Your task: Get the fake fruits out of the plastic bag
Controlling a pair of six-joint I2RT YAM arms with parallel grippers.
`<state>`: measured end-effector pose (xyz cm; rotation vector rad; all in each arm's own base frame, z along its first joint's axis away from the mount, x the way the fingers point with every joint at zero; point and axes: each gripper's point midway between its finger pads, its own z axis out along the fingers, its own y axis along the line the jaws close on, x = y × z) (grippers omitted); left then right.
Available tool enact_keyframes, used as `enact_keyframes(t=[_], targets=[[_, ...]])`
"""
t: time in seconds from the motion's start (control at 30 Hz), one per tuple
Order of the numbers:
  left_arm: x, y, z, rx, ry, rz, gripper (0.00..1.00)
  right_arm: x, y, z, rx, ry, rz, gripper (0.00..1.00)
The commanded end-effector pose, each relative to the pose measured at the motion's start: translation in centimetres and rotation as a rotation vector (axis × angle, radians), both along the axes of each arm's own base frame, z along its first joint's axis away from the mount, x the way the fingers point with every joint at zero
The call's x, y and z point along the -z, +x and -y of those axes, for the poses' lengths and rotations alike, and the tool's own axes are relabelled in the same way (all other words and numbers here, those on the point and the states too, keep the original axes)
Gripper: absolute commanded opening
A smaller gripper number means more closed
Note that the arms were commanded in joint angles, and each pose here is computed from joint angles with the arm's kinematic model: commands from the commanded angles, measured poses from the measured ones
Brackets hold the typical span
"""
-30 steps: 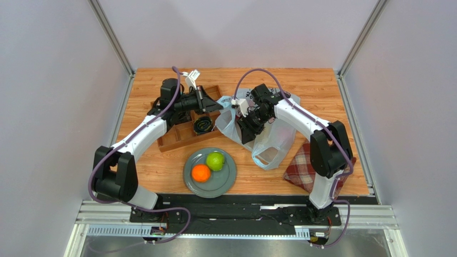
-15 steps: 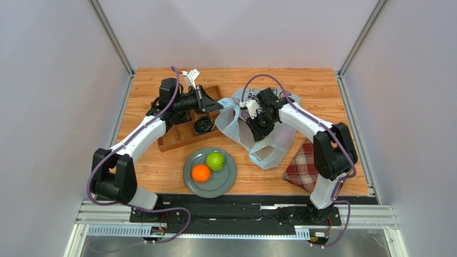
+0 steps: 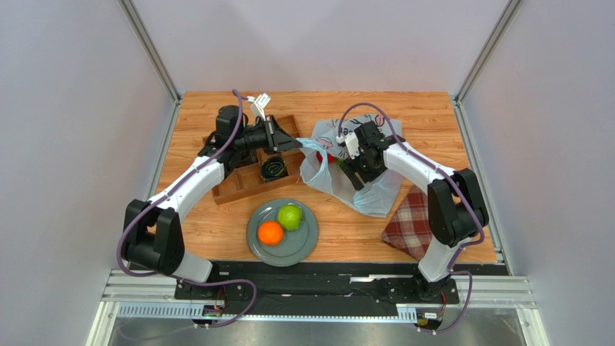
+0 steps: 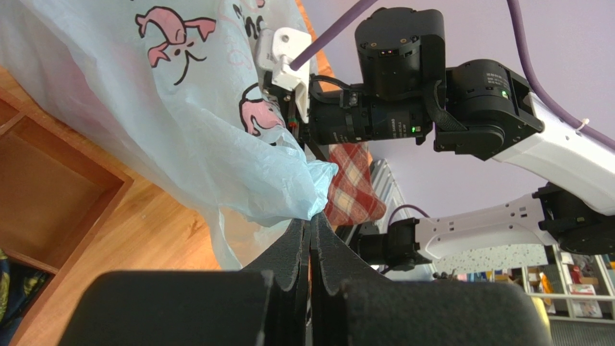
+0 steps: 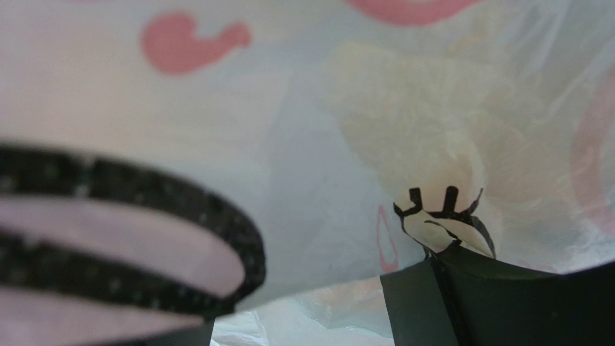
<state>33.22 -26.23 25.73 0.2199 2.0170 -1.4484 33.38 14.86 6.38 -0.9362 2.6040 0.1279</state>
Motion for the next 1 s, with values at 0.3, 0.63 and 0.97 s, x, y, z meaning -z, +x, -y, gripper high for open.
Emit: enact_keyframes(t=[0.3, 0.63, 0.97], targets=[[-1.9, 0.0, 0.9, 0.036, -0.022, 0.067, 0.0, -3.2, 6.3, -1.5, -0.03, 0.011, 0.171, 0.79], [-1.8, 0.7, 2.2, 0.062, -0.022, 0.06, 0.0, -0.7, 9.6, -1.9, -0.11, -0.066, 0.155, 0.89], [-1.6, 0.9, 2.9, 0.073, -0.019, 0.052, 0.0, 1.5, 13.4, 0.5, 0.004, -0.144, 0.186, 0.9]])
